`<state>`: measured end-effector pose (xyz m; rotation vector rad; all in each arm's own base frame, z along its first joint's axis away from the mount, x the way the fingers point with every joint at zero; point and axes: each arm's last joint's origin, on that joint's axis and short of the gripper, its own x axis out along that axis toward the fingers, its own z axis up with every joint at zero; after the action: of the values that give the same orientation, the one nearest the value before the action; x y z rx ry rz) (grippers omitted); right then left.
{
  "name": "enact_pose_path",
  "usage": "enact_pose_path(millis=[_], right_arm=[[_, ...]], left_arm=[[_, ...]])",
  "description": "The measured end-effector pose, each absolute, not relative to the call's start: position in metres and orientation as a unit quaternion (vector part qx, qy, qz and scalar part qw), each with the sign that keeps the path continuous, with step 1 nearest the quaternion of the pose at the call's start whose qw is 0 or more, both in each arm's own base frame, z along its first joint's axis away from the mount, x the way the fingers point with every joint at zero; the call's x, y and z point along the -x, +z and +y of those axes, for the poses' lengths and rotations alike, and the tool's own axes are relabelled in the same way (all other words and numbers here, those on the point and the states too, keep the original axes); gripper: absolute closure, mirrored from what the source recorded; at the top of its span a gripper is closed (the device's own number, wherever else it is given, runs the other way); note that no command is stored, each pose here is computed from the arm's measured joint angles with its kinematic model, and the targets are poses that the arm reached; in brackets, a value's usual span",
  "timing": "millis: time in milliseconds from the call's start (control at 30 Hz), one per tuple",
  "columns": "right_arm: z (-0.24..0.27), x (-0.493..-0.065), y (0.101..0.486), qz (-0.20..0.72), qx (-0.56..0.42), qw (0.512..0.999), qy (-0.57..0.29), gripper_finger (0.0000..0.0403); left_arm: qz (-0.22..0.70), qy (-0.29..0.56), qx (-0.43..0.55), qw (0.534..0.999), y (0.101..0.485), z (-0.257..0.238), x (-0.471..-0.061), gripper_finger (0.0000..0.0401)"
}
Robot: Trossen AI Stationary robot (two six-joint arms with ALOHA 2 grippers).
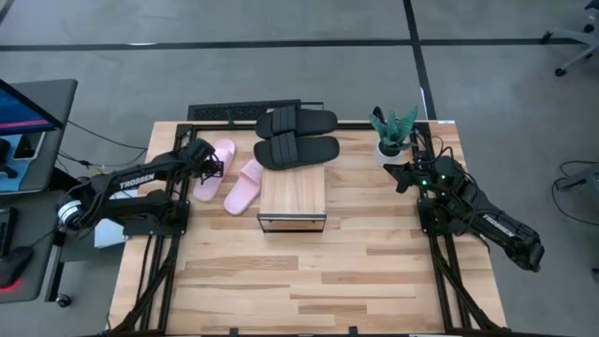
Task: Pick and place slides into the shelf
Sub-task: Put the left pink slide on the shelf
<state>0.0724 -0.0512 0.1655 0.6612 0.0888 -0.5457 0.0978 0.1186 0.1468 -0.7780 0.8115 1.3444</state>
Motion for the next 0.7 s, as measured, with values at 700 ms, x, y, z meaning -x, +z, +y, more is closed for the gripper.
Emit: enact_pose_path(millis=[700], right_arm=[[-0.0512,-0.0724,0.1655,0.043,-0.320,0.909,-0.264,0.0390]], left_arm=[[0.346,0.604,0.289,0.657,0.1504,0.1272,-0.0924,0.0352]])
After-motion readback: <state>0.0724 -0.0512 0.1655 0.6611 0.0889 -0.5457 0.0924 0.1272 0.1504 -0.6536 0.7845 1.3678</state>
